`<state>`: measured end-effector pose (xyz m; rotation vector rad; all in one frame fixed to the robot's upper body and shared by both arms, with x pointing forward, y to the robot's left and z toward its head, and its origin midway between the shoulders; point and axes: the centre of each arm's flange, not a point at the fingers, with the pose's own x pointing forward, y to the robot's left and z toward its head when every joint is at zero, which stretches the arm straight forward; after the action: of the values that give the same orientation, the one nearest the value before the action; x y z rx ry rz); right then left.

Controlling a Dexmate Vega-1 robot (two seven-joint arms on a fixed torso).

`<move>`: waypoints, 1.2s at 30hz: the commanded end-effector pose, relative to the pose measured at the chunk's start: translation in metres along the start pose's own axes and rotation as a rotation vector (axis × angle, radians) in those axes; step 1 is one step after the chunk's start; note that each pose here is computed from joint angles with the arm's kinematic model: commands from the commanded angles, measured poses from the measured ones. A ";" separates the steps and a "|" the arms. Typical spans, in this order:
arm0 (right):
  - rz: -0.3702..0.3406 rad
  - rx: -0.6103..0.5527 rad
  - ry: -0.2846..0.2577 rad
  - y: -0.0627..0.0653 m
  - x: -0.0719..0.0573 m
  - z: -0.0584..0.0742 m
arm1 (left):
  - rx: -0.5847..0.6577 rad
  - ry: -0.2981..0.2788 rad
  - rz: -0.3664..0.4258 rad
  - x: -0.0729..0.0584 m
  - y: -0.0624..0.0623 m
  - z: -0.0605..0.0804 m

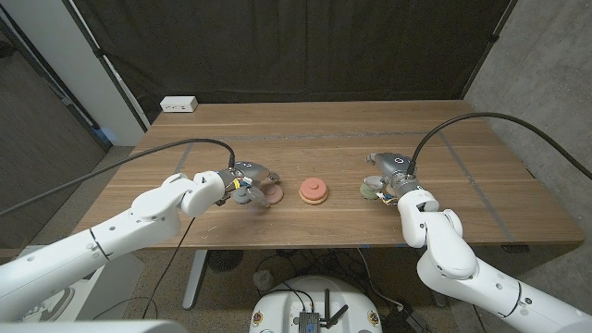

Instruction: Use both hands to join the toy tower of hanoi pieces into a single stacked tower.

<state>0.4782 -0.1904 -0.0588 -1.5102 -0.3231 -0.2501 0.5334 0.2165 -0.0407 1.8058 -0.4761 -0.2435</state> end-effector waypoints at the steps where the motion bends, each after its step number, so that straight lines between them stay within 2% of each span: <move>1: 0.008 0.004 0.004 0.001 0.001 -0.001 | -0.005 -0.001 -0.015 0.006 -0.004 0.000; 24: 0.007 0.011 0.007 0.004 0.002 0.000 | -0.027 0.012 -0.017 0.006 -0.011 -0.002; 36: 0.001 0.020 0.014 0.005 0.001 -0.004 | -0.044 0.020 -0.003 0.005 -0.013 0.001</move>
<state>0.4809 -0.1909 -0.0618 -1.4944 -0.3126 -0.2504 0.5413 0.2167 -0.0499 1.7812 -0.4536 -0.2479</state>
